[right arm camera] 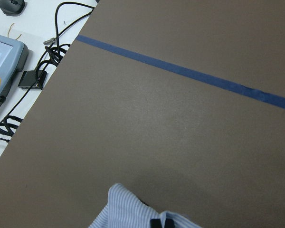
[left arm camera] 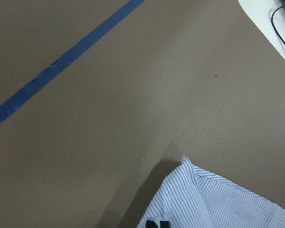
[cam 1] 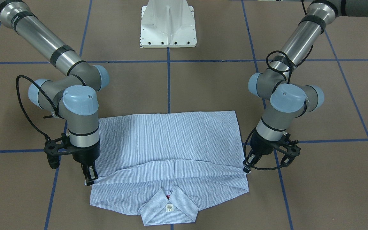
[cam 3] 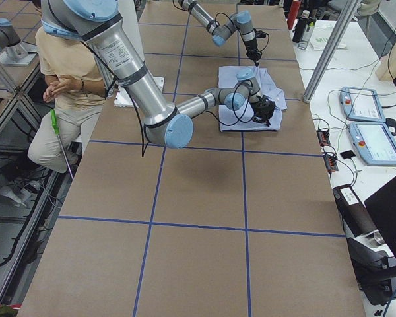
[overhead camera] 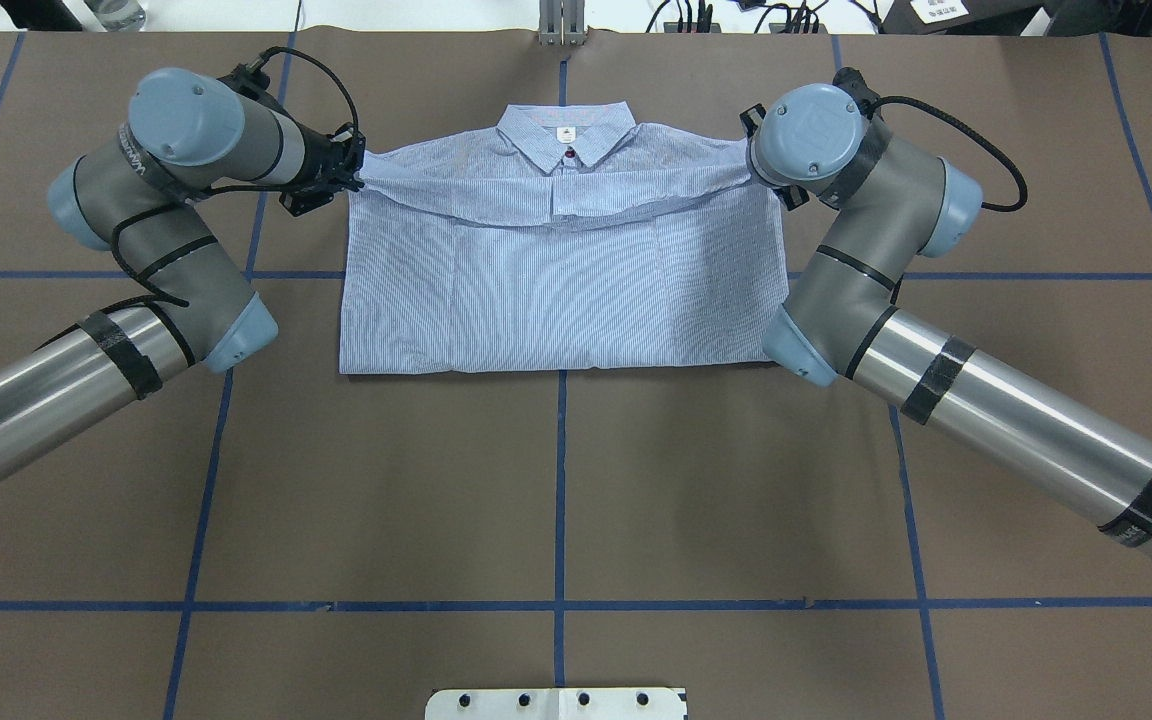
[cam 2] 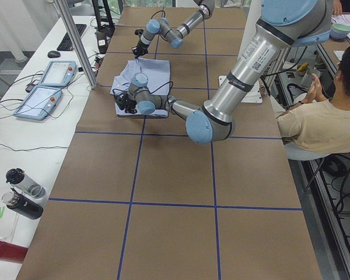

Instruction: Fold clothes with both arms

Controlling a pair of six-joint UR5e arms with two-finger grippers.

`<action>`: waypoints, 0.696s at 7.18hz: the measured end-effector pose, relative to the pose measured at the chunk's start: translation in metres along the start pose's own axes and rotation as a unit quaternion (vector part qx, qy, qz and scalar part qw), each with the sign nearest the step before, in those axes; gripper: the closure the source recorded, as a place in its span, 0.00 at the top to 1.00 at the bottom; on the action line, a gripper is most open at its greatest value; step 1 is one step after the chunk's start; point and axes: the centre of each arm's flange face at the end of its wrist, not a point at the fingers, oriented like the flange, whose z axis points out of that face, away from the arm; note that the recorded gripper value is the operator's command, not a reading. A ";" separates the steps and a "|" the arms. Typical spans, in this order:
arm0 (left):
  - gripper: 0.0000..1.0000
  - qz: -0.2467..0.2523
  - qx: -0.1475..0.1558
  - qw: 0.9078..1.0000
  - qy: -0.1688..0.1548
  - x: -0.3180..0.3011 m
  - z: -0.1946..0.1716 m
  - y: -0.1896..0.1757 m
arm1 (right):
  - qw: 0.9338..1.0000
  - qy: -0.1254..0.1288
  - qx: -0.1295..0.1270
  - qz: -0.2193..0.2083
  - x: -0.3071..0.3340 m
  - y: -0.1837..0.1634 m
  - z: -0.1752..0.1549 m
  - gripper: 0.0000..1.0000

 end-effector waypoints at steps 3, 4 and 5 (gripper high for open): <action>0.00 -0.001 0.001 1.000 -0.003 -0.003 0.002 -0.001 | 1.000 -0.001 0.008 0.001 -0.012 0.003 0.006 0.00; 0.15 -0.001 0.002 1.000 -0.004 -0.005 0.003 -0.002 | 1.000 -0.001 0.011 0.001 -0.014 0.003 0.008 0.00; 0.35 -0.002 0.002 1.000 -0.006 -0.006 0.004 -0.003 | 1.000 0.000 0.014 0.001 -0.016 0.004 0.010 0.22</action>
